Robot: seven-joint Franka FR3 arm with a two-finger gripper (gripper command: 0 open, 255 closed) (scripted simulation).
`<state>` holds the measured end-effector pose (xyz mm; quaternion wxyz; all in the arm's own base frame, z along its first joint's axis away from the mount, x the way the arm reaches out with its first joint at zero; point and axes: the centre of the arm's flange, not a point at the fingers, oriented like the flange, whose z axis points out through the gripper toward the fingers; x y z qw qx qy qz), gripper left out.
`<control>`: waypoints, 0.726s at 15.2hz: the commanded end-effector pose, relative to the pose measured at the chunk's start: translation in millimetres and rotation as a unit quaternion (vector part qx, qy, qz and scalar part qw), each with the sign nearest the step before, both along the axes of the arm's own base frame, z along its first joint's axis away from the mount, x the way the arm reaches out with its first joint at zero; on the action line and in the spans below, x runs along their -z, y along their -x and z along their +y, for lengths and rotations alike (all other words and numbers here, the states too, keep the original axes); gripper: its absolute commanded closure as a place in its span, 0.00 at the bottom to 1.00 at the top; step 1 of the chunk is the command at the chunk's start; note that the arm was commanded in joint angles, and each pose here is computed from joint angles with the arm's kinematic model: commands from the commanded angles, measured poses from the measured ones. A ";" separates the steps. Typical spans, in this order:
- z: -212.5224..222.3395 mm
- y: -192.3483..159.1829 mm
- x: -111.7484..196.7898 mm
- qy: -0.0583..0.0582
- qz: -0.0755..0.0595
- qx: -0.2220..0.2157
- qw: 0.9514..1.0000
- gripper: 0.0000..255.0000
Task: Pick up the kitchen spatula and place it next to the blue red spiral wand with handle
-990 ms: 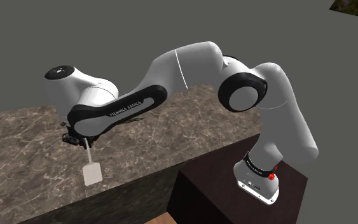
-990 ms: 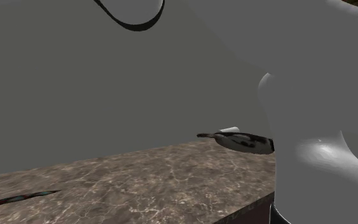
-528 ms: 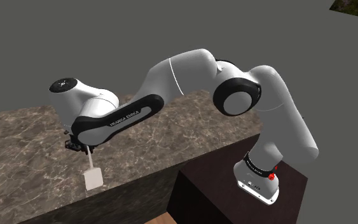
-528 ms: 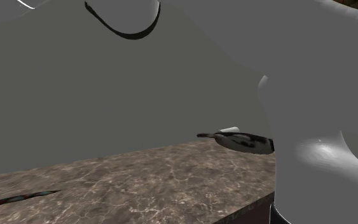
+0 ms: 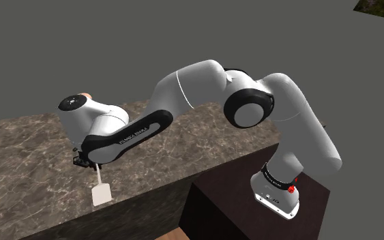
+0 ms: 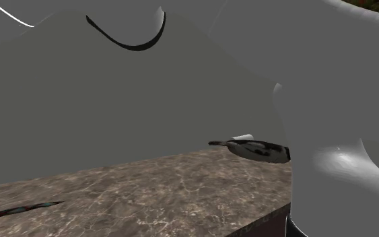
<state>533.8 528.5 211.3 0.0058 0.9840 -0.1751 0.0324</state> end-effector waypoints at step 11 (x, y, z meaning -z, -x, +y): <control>-0.2 -0.2 0.9 0.000 0.000 0.000 1.000 0.00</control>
